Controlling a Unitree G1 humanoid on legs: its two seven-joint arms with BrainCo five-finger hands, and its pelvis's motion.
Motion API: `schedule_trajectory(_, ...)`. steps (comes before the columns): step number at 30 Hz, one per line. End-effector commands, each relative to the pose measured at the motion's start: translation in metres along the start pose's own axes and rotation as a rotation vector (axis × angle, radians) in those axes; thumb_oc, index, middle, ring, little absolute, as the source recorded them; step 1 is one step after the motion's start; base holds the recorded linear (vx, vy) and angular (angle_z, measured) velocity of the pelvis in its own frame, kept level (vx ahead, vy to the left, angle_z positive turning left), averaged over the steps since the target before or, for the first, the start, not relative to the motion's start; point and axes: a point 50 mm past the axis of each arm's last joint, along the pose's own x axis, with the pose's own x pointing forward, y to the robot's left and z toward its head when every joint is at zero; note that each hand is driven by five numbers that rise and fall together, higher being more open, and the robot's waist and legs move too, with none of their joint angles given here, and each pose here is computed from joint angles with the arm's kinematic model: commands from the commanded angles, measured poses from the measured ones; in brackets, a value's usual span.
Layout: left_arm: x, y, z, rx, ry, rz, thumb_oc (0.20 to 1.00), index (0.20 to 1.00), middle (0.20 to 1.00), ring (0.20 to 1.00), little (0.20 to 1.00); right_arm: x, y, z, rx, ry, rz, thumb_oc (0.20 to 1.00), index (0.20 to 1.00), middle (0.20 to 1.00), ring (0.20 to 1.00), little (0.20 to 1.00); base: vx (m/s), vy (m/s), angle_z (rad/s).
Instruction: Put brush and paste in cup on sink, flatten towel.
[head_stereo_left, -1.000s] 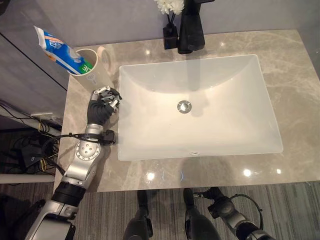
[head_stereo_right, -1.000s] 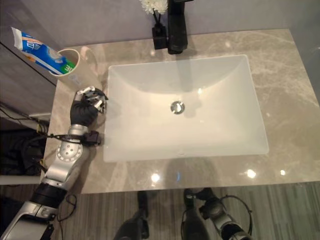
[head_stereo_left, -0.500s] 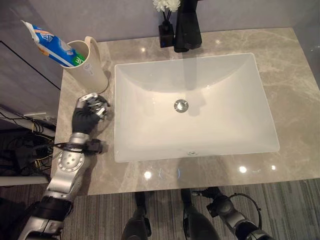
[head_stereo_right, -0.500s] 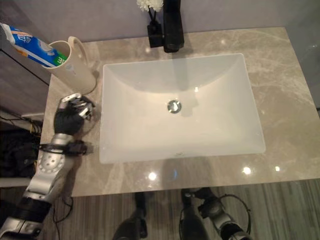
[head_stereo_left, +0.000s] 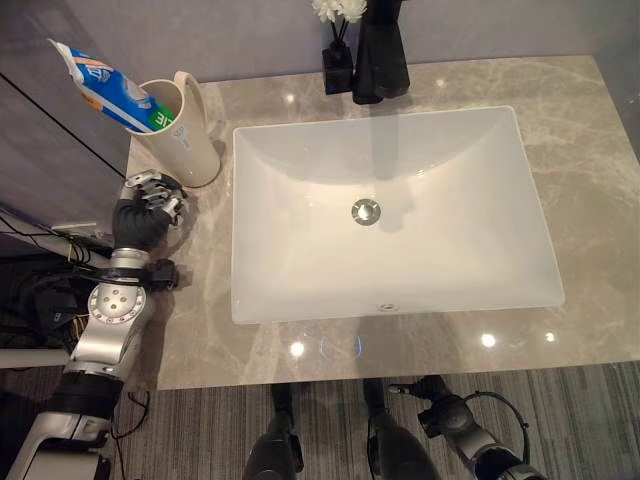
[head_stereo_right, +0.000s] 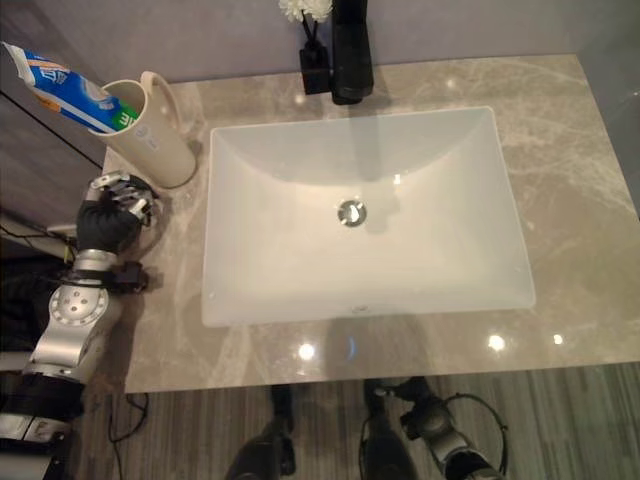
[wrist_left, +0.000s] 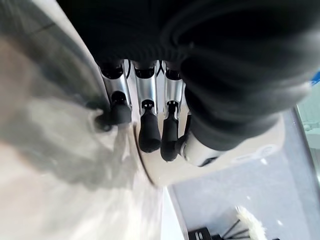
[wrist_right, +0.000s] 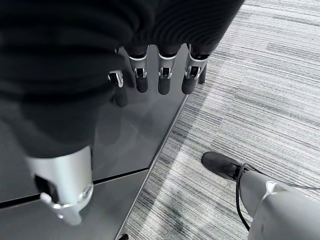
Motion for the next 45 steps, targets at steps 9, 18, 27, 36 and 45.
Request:
schedule_trajectory(9, 0.059, 0.019, 0.025, 0.123, -0.059, 0.176, 0.200, 0.200, 0.200, 0.200, 0.200, 0.001, 0.001, 0.018, 0.005, -0.108, 0.005, 1.000, 1.000, 1.000, 1.000, 1.000, 0.00, 0.003, -0.13)
schedule_trajectory(18, 0.072, 0.028, 0.036, 0.206, -0.065, 0.209, 0.200, 0.200, 0.200, 0.200, 0.200, 0.002, 0.005, 0.022, 0.023, -0.117, 0.004, 1.000, 1.000, 1.000, 1.000, 1.000, -0.01, -0.001, -0.11)
schedule_trajectory(27, 0.064, 0.065, 0.026, 0.417, 0.005, 0.342, 0.200, 0.200, 0.200, 0.200, 0.200, 0.001, -0.002, 0.018, 0.065, -0.110, -0.035, 1.000, 1.000, 1.000, 1.000, 1.000, 0.00, 0.006, -0.01)
schedule_trajectory(36, 0.080, 0.093, 0.050, 0.465, 0.011, 0.485, 0.200, 0.200, 0.200, 0.200, 0.200, 0.001, -0.005, 0.014, 0.077, -0.098, -0.041, 1.000, 1.000, 1.000, 1.000, 1.000, 0.00, 0.000, -0.07)
schedule_trajectory(45, 0.097, 0.084, 0.070, 0.498, -0.034, 0.463, 0.200, 0.200, 0.200, 0.200, 0.200, -0.003, -0.005, 0.009, 0.091, -0.098, -0.036, 1.000, 1.000, 1.000, 1.000, 1.000, -0.01, -0.005, -0.09)
